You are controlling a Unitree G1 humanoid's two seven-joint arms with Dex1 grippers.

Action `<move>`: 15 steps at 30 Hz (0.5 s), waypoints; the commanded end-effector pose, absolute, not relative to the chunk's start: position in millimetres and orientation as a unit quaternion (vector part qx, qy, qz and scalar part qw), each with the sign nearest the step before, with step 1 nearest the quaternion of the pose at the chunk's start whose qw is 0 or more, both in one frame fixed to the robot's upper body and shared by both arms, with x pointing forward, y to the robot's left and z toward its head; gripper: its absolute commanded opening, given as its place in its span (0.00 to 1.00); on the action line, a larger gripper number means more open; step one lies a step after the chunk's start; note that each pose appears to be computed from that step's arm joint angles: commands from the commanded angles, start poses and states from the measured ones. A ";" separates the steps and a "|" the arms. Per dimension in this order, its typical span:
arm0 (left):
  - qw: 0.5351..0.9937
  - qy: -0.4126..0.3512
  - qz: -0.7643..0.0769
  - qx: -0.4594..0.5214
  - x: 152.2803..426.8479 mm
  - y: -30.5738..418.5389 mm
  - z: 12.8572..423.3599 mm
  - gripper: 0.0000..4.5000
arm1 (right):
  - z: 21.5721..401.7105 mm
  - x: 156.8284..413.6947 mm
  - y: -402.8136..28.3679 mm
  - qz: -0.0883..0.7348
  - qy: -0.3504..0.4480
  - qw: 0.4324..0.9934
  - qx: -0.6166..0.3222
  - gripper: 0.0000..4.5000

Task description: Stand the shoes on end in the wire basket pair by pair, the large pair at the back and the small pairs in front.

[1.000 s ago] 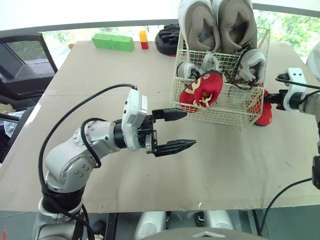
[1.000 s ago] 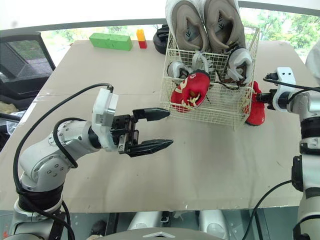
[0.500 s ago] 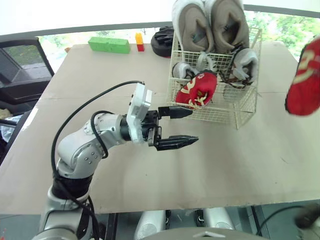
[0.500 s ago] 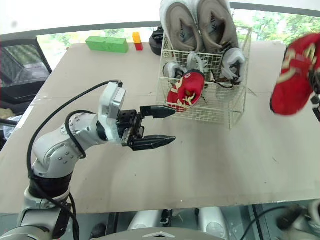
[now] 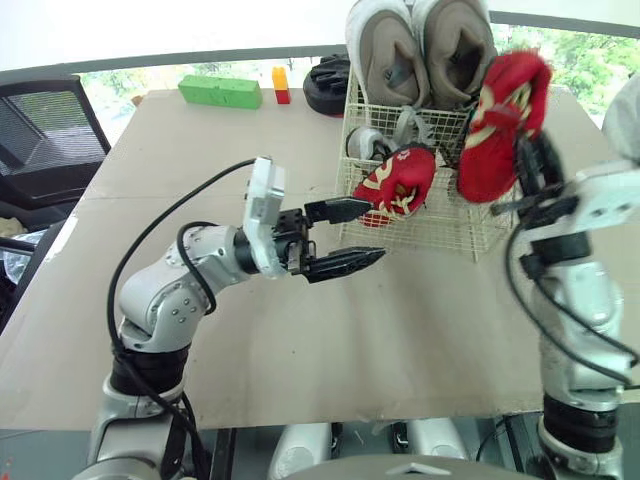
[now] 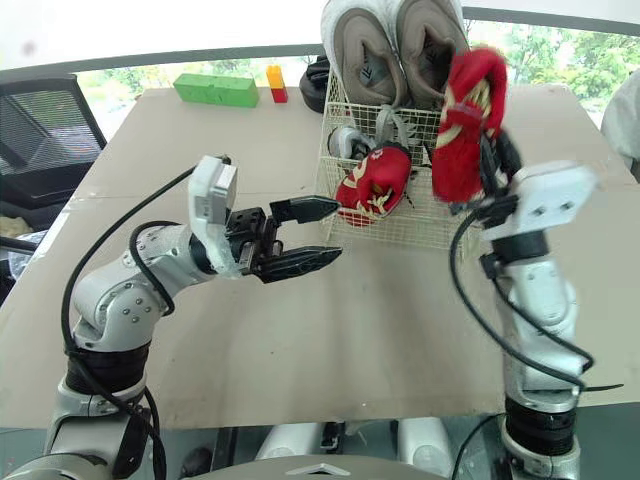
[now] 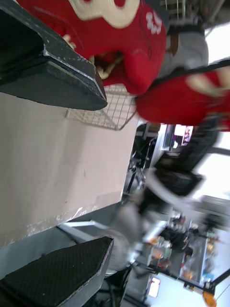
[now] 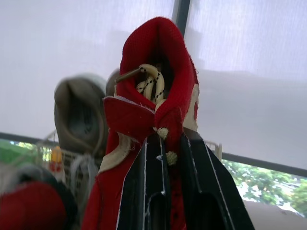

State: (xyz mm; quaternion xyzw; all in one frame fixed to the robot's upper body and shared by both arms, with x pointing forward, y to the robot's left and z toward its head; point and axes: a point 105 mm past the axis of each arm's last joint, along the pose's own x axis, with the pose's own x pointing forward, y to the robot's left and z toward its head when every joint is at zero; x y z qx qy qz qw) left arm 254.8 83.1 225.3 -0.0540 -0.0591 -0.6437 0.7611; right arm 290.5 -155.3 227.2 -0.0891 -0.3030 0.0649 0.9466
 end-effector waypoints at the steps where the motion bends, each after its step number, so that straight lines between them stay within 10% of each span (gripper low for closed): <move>1: 0.769 -0.079 -0.632 -0.052 248.0 87.0 232.3 1.00 | 206.0 293.7 -160.8 0.033 -0.320 0.941 -0.103 0.01; 12: 0.791 -0.070 -0.605 -0.063 250.3 94.2 222.2 1.00 | 153.8 275.1 -155.4 0.098 -0.234 0.967 0.001 0.01; 15: 0.790 -0.066 -0.606 -0.067 248.5 93.5 218.3 1.00 | 151.4 263.4 -149.5 0.145 -0.205 0.968 0.009 0.32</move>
